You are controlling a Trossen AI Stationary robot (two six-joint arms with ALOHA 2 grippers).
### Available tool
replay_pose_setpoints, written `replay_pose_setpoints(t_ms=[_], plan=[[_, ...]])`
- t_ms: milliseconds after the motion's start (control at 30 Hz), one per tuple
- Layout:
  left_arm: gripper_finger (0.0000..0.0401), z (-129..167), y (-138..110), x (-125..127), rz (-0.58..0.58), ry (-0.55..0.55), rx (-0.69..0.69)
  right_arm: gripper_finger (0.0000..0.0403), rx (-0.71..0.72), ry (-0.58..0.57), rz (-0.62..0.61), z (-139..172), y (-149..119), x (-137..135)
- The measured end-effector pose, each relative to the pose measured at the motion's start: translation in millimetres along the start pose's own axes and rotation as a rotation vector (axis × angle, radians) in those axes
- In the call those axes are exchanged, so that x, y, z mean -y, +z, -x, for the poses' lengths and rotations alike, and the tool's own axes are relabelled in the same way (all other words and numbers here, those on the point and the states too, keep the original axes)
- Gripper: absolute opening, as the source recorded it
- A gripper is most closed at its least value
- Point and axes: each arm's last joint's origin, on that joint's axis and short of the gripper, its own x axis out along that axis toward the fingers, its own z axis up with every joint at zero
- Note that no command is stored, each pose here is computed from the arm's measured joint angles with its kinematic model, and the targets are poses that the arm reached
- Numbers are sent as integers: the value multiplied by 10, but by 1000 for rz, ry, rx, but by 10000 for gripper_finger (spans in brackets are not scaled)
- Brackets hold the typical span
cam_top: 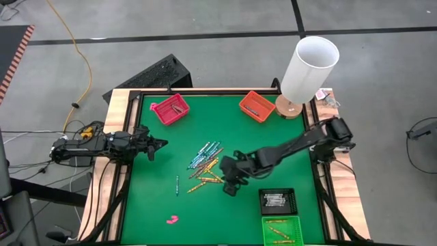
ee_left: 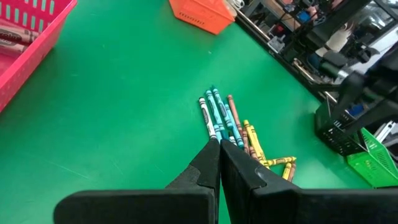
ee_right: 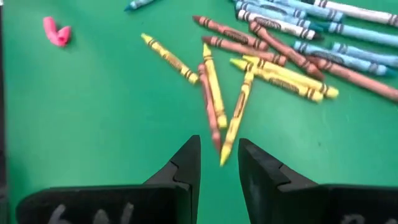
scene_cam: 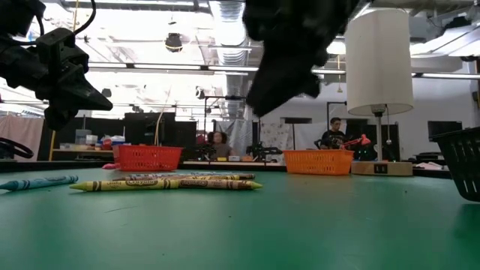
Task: Sort crayons
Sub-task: Put the yellow crayon into the green bin
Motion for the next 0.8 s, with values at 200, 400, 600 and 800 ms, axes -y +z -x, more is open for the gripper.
replay_pose_setpoints(t_ms=[200,400,600,800], plan=[[0,0,1,0,2,0,0,101,77,13,25,-325,89,84],[0,0,1,1,2,1,1,101,81,6,28,-543,58,125],[0,0,1,0,2,2,1,101,69,-11,51,-679,1,140],[0,0,1,0,6,1,1,101,43,-33,56,-815,-72,168]])
